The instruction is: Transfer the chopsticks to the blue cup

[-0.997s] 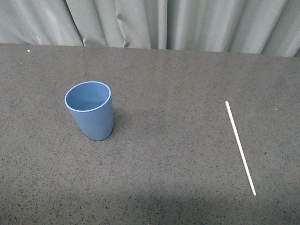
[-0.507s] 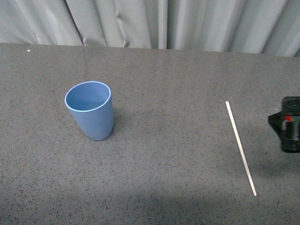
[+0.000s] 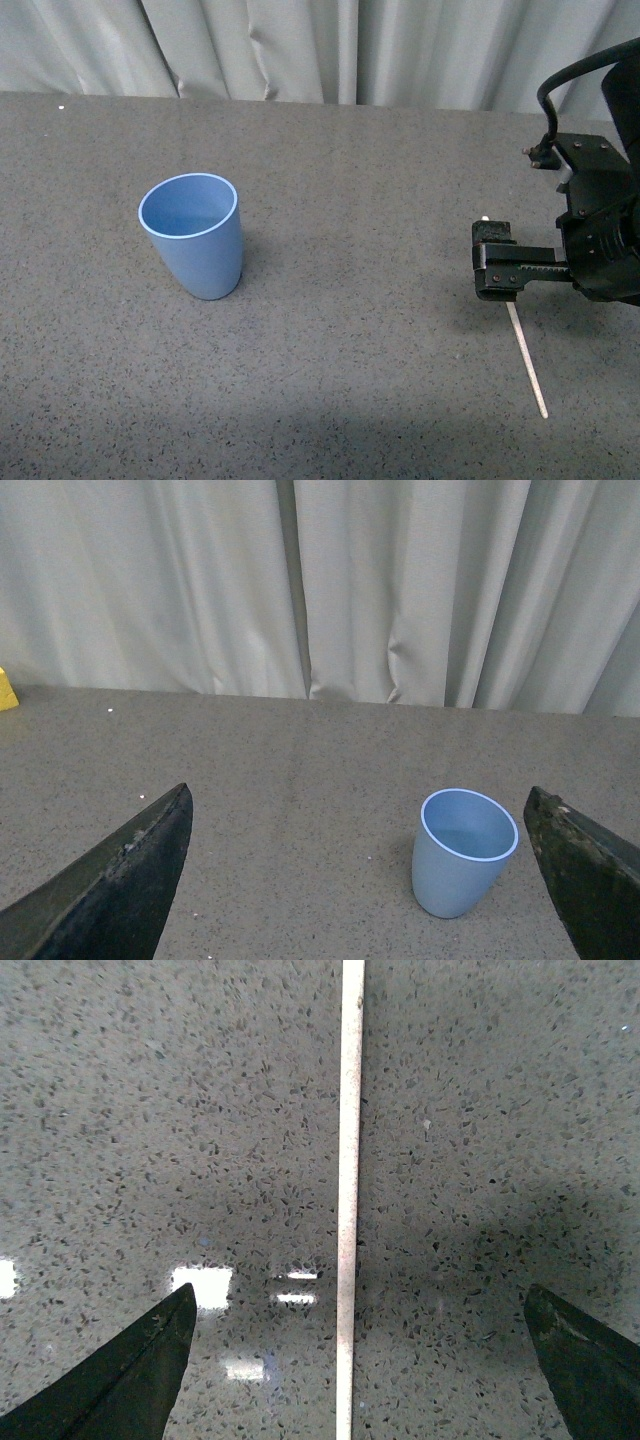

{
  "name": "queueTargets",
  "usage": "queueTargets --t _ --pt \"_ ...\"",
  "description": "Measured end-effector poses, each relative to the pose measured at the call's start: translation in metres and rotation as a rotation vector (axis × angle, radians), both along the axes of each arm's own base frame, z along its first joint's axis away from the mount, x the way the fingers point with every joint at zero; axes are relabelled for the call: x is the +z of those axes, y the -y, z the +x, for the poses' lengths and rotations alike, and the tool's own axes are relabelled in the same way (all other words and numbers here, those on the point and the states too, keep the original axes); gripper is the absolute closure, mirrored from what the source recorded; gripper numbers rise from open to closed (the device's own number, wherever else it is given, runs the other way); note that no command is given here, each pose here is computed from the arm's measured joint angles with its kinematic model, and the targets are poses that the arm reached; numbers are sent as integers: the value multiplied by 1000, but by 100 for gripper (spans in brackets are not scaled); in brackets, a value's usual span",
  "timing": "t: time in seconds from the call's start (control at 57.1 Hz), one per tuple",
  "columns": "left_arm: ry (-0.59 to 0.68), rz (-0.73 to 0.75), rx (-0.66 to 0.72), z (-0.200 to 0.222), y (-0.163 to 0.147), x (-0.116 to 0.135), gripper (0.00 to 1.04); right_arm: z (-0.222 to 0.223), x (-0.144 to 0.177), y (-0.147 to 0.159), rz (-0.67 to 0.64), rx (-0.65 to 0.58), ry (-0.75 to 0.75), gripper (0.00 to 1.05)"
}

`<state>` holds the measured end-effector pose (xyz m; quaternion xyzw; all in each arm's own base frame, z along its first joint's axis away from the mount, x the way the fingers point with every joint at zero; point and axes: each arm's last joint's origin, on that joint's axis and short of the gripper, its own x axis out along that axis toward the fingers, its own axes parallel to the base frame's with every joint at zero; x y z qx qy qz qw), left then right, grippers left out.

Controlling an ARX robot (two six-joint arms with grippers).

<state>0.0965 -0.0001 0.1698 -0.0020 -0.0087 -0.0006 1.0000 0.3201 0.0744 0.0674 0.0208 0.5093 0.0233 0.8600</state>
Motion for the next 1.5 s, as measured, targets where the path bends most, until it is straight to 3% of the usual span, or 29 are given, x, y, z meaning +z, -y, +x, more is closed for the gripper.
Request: queueTargets --t 0.367,0.805,0.98,1.032,1.103,1.33,1.505 --pt "0 0 0 0 0 0 7 14 -23 -5 -5 -10 -107 10" --pt "0 0 0 0 0 0 7 21 -28 -6 -27 -20 -133 68" --pt "0 0 0 0 0 0 7 21 -29 -6 -24 -29 -142 98" --pt "0 0 0 0 0 0 7 21 -29 -6 -19 -31 -142 104" --pt "0 0 0 0 0 0 7 21 -28 -6 -12 -33 -132 104" --pt "0 0 0 0 0 0 7 11 -5 -11 81 20 93 104" --pt "0 0 0 0 0 0 7 17 55 -36 245 167 502 104"
